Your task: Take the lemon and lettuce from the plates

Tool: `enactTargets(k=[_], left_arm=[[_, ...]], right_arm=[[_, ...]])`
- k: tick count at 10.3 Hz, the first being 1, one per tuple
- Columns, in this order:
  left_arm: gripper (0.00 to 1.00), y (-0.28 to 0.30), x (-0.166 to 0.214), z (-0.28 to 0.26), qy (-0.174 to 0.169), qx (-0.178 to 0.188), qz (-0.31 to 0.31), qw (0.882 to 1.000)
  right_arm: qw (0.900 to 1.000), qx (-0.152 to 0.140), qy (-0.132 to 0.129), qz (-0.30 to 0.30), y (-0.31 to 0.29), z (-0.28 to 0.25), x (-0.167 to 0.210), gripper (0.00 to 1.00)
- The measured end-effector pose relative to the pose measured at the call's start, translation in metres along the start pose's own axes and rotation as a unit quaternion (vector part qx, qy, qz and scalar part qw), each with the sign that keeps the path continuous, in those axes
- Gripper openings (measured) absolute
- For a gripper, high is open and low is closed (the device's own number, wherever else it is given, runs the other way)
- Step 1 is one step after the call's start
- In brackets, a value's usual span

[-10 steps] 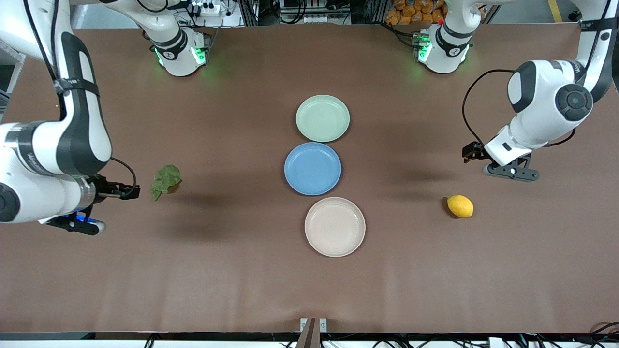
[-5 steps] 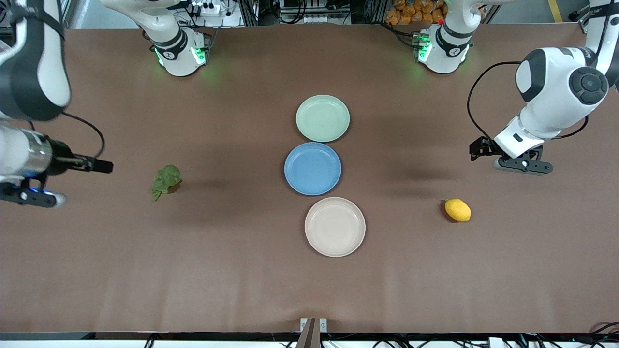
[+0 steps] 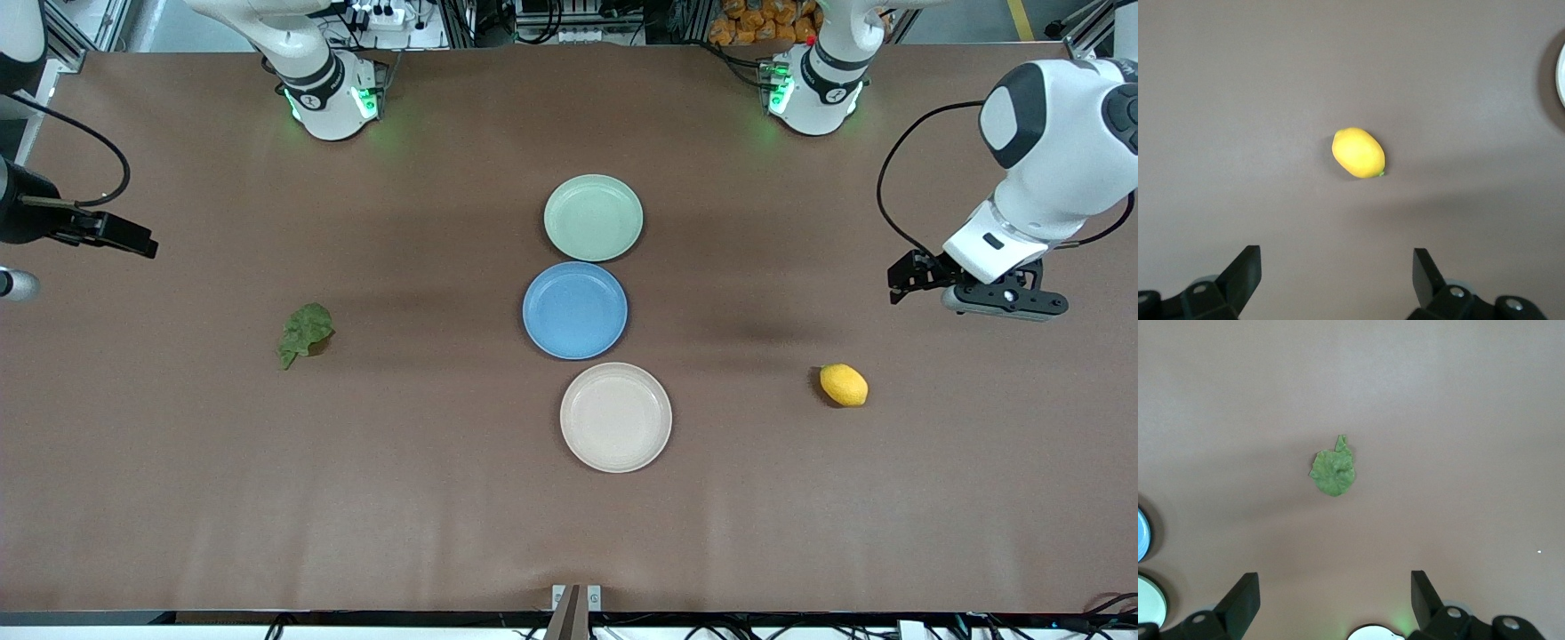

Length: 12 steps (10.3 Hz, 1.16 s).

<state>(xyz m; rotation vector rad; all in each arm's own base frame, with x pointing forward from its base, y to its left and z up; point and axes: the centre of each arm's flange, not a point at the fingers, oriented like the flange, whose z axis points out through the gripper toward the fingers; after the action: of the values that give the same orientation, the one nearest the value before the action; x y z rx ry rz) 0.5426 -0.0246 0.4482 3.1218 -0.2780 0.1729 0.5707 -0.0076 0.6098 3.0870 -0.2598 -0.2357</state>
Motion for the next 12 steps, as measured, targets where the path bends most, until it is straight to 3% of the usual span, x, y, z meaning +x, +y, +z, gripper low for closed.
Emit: enactTargets(k=[2,9,12], left_arm=[[1.0,-0.004,-0.008,-0.019,-0.019,-0.003,-0.004,1.0],[1.0,-0.007,-0.02,-0.08,-0.035,-0.005,-0.012,0.999],[1.0,-0.008,-0.012,-0.106,-0.022,-0.004,-0.014,1.0]], right_arm=[[1.0,0.002,0.011,-0.002,0.0,-0.007,-0.004,1.0],[0.999,0.013,0.029,0.006,0.011,-0.026,-0.016,1.0],[0.999,0.014,0.031,0.01,0.018,-0.029,-0.023,1.0]])
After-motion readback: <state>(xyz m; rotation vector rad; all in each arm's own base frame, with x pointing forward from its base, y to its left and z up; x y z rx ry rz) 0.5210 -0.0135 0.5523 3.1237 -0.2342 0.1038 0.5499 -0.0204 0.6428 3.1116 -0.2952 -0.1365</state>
